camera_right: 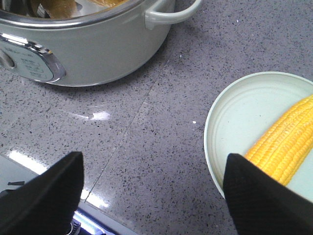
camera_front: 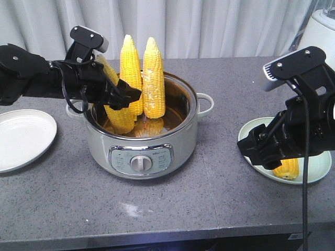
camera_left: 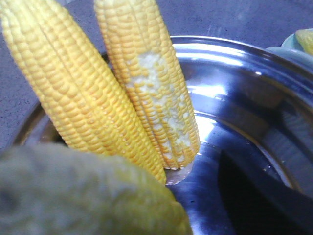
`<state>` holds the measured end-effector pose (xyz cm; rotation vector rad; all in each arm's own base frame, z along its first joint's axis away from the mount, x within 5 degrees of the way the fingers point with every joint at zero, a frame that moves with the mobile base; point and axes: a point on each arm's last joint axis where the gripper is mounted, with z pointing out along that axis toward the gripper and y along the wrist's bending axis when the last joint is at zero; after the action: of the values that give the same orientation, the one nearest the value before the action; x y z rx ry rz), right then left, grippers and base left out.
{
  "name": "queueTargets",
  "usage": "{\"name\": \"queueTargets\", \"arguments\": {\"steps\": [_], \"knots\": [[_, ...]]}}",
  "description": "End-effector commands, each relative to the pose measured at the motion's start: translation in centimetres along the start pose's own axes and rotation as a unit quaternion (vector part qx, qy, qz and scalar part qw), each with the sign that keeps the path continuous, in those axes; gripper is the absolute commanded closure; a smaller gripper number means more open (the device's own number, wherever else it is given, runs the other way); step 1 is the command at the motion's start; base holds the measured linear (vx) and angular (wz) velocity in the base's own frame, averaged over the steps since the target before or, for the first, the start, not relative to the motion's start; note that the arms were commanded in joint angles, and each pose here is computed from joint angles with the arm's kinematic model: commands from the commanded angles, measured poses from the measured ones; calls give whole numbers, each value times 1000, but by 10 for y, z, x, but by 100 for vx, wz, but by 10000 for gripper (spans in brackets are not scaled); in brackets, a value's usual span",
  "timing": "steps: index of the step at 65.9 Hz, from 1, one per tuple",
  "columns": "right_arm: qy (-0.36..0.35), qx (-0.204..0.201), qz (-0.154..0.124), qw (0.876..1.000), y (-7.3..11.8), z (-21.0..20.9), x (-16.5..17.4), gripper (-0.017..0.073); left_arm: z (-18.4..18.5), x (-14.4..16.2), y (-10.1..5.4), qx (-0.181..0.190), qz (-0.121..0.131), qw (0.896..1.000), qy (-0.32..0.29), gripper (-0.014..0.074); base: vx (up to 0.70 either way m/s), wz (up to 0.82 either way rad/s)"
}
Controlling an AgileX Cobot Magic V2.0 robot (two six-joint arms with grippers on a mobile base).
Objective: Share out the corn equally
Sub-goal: 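Reach the left gripper into the pot toward a corn cob, then grasp the leaning corn cob with the left gripper and lift it out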
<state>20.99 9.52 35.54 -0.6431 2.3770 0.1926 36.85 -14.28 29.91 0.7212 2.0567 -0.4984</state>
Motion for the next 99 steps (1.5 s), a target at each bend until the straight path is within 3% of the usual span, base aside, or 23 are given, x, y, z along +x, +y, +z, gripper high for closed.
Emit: {"name": "queueTargets", "arguments": {"steps": [1, 10, 23, 41, 62, 83, 90, 99], "knots": [[-45, 10, -9, 999, -1, -13, -9, -13, -14, -21, -3, -11, 3, 999, -44, 148, 0, 0], [-46, 10, -9, 999, -1, -13, -9, -13, -13, -20, -4, -4, 2, 999, -41, 273, 0, 0], [-46, 10, -9, 999, -1, -13, -9, -13, -14, -19, -7, 6, 3, 999, -35, 371, 0, 0], [-46, 10, -9, 999, -1, -13, -9, -13, -37, -32, -15, 8, 17, 998, -60, 372, 0, 0], [-46, 10, -9, 999, -1, -13, -9, -13, -103, -61, -38, -8, 55, 989, -137, 370, 0, 0], [-45, 10, -9, 999, -1, -13, -9, -13, -190, -74, -70, -49, 145, 968, -198, 365, 0, 0], [-45, 10, -9, 999, -1, -13, -9, -13, -213, -72, -78, -64, 129, 969, -201, 363, 0, 0], [-45, 10, -9, 999, -1, -13, -9, -13, -230, -60, -76, -112, 116, 975, -151, 358, 0, 0]]}}
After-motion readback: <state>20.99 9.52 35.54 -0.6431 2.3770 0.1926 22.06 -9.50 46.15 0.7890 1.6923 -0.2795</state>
